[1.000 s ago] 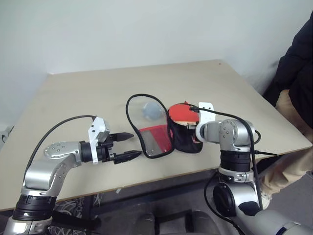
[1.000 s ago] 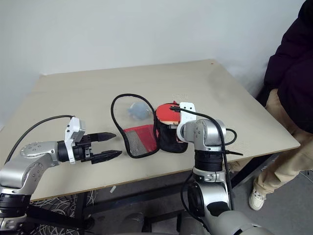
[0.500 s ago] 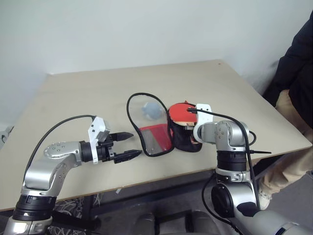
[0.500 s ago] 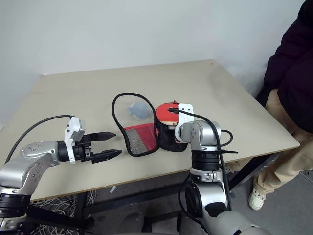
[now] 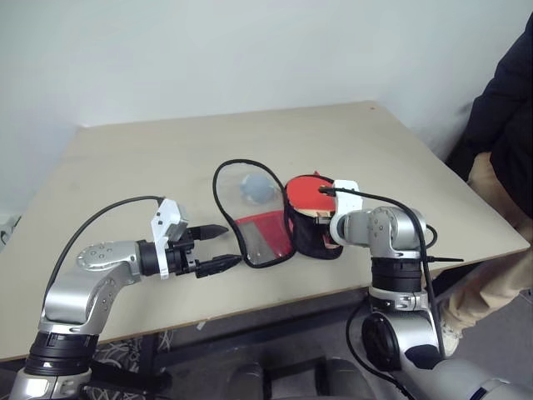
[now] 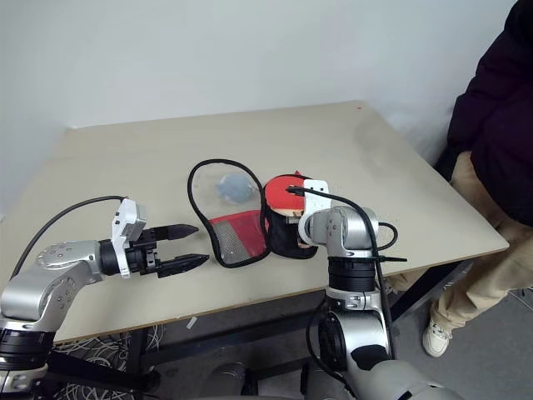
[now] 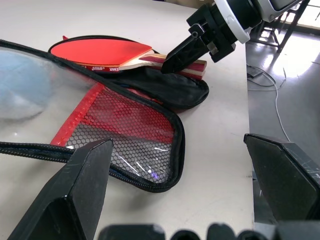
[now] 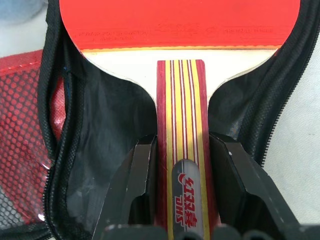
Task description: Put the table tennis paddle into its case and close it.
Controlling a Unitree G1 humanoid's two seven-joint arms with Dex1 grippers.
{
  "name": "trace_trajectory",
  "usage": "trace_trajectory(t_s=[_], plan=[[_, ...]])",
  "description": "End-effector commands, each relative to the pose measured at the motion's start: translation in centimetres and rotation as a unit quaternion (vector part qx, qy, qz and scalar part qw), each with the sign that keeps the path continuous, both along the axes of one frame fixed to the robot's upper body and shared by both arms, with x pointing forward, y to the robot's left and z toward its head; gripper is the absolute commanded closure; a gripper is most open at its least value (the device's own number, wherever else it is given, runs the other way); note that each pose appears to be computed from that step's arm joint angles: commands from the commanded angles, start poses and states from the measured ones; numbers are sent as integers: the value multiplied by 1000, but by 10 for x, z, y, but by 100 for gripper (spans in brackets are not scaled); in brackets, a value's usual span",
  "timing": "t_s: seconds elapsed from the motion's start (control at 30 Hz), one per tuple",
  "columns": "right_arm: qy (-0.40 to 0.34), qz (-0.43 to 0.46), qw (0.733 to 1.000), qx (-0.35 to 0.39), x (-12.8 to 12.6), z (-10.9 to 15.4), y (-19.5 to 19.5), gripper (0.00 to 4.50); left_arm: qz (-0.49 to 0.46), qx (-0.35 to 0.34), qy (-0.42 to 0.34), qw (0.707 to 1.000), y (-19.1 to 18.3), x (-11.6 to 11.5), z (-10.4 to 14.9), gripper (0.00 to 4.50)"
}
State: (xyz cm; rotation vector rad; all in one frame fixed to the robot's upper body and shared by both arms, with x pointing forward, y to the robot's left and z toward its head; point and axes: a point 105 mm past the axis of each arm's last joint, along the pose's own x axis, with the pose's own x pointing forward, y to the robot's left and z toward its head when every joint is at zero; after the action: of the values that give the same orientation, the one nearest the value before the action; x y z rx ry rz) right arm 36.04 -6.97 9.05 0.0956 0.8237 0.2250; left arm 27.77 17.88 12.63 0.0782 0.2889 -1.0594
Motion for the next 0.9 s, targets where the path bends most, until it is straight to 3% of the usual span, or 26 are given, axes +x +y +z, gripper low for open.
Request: trace_trajectory(t_s=[0.03, 0.27, 0.57, 0.73, 0.9], plan=[[-29, 20, 999, 18, 2, 14, 10, 187, -2, -3, -31, 1000, -1, 3, 14, 0], [-28, 30, 998, 56, 2, 18, 19, 6, -2, -3, -29, 1000, -1, 2, 12, 0], [-106, 94, 988, 67, 11, 47, -7, 6, 6, -3, -34, 999, 7, 5, 19, 0], [-161, 137, 973, 87, 11, 75, -32, 6, 12, -36, -21, 999, 19, 1, 36, 0], [-197, 143, 969, 51, 14, 80, -60, 6, 51, -32, -11, 998, 41, 9, 40, 0]])
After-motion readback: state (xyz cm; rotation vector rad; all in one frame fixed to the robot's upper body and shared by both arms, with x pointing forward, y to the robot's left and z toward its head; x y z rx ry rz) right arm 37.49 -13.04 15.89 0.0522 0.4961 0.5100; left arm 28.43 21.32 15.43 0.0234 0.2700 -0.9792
